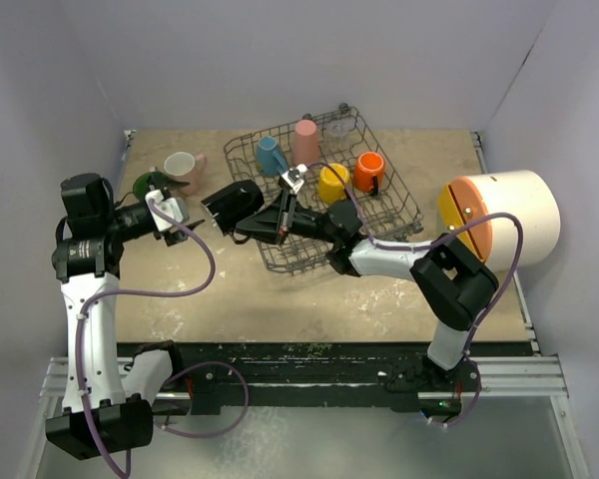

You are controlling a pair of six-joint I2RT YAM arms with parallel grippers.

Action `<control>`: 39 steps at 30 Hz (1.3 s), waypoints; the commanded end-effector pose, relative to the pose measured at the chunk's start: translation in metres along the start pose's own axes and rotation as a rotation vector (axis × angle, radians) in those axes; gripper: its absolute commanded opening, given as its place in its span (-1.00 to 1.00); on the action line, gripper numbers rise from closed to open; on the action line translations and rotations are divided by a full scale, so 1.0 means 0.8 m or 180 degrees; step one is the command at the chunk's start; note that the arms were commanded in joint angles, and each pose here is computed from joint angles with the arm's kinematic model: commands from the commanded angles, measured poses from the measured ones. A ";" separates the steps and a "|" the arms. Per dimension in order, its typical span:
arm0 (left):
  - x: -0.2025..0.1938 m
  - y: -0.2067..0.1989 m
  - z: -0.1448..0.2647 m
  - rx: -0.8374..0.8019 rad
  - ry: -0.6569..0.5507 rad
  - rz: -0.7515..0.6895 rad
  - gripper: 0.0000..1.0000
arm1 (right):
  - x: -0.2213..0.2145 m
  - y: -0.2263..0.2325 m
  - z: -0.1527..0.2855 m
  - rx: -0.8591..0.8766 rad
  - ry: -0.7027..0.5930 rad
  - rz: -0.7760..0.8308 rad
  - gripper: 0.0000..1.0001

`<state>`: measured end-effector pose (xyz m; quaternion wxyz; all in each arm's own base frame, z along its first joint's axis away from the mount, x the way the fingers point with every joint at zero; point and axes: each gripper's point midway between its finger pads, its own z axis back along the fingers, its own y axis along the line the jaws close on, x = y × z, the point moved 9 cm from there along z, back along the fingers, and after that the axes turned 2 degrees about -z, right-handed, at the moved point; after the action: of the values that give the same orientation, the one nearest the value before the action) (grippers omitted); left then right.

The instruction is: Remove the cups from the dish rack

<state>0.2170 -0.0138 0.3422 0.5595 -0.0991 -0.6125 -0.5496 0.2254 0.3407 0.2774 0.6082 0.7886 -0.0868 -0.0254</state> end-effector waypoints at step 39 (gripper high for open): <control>-0.043 0.055 0.007 0.0751 0.1349 0.1173 -1.00 | 0.022 0.032 0.046 -0.0703 -0.0640 0.0790 1.00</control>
<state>0.2445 -0.0015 0.3487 0.6992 -0.1150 -0.5782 -0.4046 0.2141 0.3196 0.3148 0.5840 0.7971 -0.1486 -0.0385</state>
